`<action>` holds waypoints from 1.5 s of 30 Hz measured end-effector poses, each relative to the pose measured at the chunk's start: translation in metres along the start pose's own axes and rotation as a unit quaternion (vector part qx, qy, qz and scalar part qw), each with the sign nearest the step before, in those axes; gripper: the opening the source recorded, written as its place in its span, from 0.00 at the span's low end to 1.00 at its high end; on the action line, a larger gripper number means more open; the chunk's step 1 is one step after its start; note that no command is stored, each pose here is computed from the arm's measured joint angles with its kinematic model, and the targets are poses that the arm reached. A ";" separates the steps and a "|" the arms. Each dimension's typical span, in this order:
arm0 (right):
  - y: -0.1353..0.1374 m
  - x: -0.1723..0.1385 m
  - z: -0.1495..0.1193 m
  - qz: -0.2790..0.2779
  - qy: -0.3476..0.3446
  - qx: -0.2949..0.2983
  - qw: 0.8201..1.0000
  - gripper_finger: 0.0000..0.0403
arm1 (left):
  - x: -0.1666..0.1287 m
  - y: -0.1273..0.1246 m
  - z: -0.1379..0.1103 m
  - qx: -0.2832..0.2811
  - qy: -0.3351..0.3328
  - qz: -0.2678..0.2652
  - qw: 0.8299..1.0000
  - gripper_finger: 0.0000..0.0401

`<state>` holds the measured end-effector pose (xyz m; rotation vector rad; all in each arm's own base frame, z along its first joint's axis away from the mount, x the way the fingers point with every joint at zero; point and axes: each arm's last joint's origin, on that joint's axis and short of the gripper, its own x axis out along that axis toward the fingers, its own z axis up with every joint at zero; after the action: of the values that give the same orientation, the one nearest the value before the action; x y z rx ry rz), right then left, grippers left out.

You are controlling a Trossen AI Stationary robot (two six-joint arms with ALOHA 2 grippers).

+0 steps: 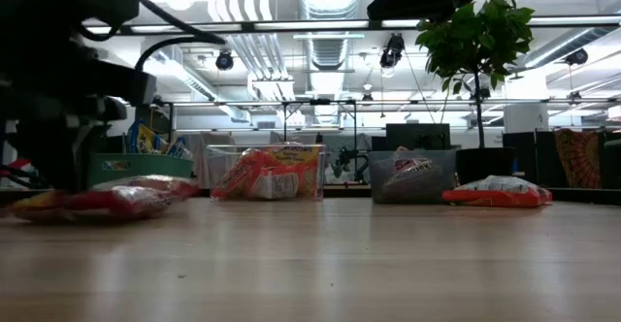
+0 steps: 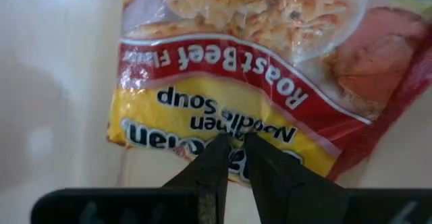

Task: Sort Maruchan noodles
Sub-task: Put the red noodle pack into the black bin

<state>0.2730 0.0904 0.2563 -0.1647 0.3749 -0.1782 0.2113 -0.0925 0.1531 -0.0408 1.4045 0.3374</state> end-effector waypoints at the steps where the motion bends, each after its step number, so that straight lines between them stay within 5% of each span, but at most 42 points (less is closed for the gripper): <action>1: 0.000 0.000 0.000 0.000 0.000 0.000 1.000 0.13 | 0.004 0.000 -0.001 -0.005 -0.007 -0.004 1.000 0.10; 7: -0.004 0.003 -0.001 -0.008 0.003 0.004 1.000 0.13 | 0.011 0.002 0.018 -0.034 -0.124 0.016 0.992 0.10; 11: -0.011 0.006 -0.001 -0.020 0.005 0.025 0.999 0.13 | 0.000 0.008 0.053 -0.036 -0.254 0.054 0.965 0.10; 18: -0.033 0.016 -0.006 -0.059 0.028 0.109 0.992 0.10 | -0.030 0.018 0.093 0.074 -0.311 0.078 0.944 0.10; 26: -0.067 0.028 -0.020 -0.037 0.104 0.224 0.968 0.05 | -0.049 0.011 0.105 0.205 -0.324 0.008 0.924 0.10; 31: -0.081 0.037 -0.027 0.016 0.135 0.288 0.948 0.03 | -0.039 0.014 0.096 0.204 -0.281 0.008 0.938 0.10; 38: -0.077 0.053 -0.041 0.007 0.166 0.322 0.932 0.04 | -0.013 0.018 0.074 0.140 -0.222 -0.007 0.965 0.10; 45: -0.071 0.079 -0.057 -0.010 0.208 0.333 0.920 0.24 | -0.001 0.017 0.062 0.072 -0.198 -0.024 0.977 0.10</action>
<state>0.3135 -0.0020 0.1904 0.5539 0.7145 -0.3540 0.2657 -0.0622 0.1673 0.1072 1.0278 0.1899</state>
